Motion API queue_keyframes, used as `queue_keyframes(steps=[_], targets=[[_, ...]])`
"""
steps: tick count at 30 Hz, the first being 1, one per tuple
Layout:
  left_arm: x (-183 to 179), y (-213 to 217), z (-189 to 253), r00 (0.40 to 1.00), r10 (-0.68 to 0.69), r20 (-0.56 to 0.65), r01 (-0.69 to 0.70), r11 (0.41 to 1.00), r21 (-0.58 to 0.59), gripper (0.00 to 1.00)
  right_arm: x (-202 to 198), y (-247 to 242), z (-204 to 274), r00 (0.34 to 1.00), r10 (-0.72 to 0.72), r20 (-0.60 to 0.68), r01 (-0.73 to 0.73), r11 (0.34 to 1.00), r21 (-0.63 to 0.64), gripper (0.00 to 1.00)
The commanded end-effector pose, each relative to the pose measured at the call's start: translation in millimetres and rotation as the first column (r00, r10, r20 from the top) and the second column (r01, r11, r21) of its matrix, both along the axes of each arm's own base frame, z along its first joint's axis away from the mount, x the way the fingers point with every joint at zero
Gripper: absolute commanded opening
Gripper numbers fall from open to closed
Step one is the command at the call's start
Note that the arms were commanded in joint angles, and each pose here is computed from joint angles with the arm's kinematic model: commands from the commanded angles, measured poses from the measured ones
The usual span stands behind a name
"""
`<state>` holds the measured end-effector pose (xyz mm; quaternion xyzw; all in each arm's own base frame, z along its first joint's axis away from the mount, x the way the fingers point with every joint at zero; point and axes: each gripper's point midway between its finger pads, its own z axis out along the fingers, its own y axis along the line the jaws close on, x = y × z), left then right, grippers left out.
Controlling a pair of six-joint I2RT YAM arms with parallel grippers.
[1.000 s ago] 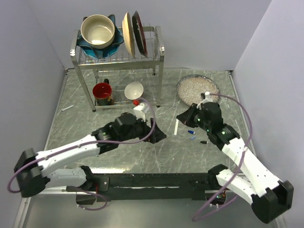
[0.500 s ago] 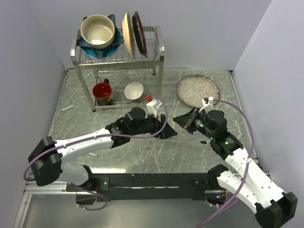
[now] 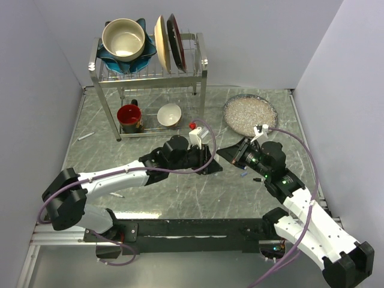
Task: Insert the pens into the pen caps
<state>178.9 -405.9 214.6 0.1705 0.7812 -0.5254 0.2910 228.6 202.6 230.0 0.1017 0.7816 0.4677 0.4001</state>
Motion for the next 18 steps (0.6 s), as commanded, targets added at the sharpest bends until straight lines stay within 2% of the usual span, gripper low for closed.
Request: queue_keyframes(steps=[1, 3, 4, 7, 10, 12, 18], targets=[[-4, -7, 16, 0.998, -0.066, 0.024, 0.067, 0.997, -0.041, 0.02, 1, 3, 19, 0.998, 0.008, 0.059, -0.009, 1.0, 0.025, 0.04], [-2, -5, 12, 0.998, -0.06, 0.023, 0.061, 0.998, -0.006, 0.01, 2, 0, 18, 1.0, -0.011, 0.026, 0.011, 1.0, 0.005, 0.24], [2, -2, 13, 0.999, -0.03, 0.028, 0.03, 1.0, 0.005, 0.01, 3, -4, 17, 0.999, -0.034, 0.009, 0.035, 0.999, -0.012, 0.43], [17, 21, 19, 0.993, 0.099, 0.066, -0.102, 0.994, 0.039, 0.01, 12, -29, 4, 0.979, -0.191, -0.076, 0.183, 0.978, -0.102, 0.55], [26, 55, 33, 0.967, 0.226, 0.113, -0.234, 0.971, 0.055, 0.01, 20, -59, -16, 0.933, -0.345, -0.108, 0.316, 0.923, -0.218, 0.56], [22, 77, 50, 0.954, 0.257, 0.157, -0.268, 0.962, 0.051, 0.01, 23, -81, -39, 0.885, -0.442, -0.146, 0.387, 0.873, -0.297, 0.56], [17, 137, 100, 0.882, 0.355, 0.312, -0.385, 0.922, 0.041, 0.01, 18, -110, -104, 0.724, -0.586, -0.364, 0.44, 0.798, -0.411, 0.47]])
